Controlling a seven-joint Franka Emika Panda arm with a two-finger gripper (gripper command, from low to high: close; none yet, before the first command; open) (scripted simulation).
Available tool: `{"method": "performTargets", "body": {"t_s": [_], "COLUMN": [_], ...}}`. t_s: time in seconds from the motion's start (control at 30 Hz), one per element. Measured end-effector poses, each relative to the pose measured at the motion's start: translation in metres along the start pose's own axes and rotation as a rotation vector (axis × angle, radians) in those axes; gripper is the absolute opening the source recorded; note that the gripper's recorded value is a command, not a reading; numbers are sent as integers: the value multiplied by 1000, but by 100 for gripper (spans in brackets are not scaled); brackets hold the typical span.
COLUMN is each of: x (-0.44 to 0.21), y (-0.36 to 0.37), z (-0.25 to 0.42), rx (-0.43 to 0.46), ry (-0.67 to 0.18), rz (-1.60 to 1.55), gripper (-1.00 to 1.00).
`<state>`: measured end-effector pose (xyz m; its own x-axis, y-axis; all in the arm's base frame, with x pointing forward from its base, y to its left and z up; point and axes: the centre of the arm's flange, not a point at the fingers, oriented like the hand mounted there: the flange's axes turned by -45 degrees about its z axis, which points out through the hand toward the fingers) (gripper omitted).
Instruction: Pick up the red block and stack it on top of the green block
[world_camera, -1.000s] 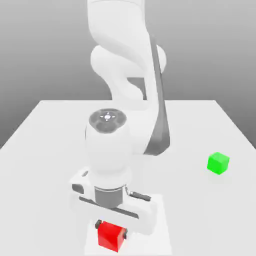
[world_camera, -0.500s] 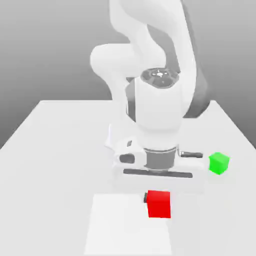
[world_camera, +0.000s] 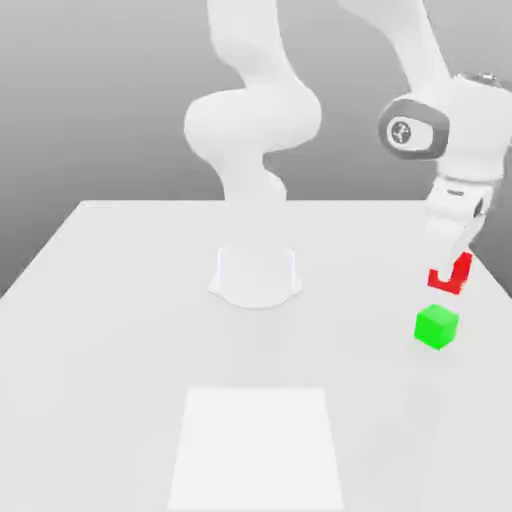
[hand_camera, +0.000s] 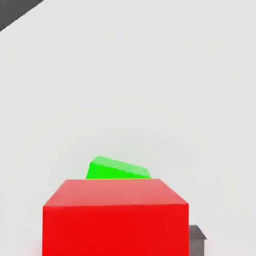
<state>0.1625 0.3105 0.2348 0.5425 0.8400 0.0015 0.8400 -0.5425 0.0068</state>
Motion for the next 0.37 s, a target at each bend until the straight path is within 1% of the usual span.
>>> {"method": "performTargets", "body": {"t_s": [0.27,0.3,0.37], "x": [-1,-2,-2], "y": [-1,-1,-2], "z": [47,52,52], "rx": [0,3,3], "ry": [0,-1,0], "rz": [-3,-3,-4], "gripper": [-100,100,100]}}
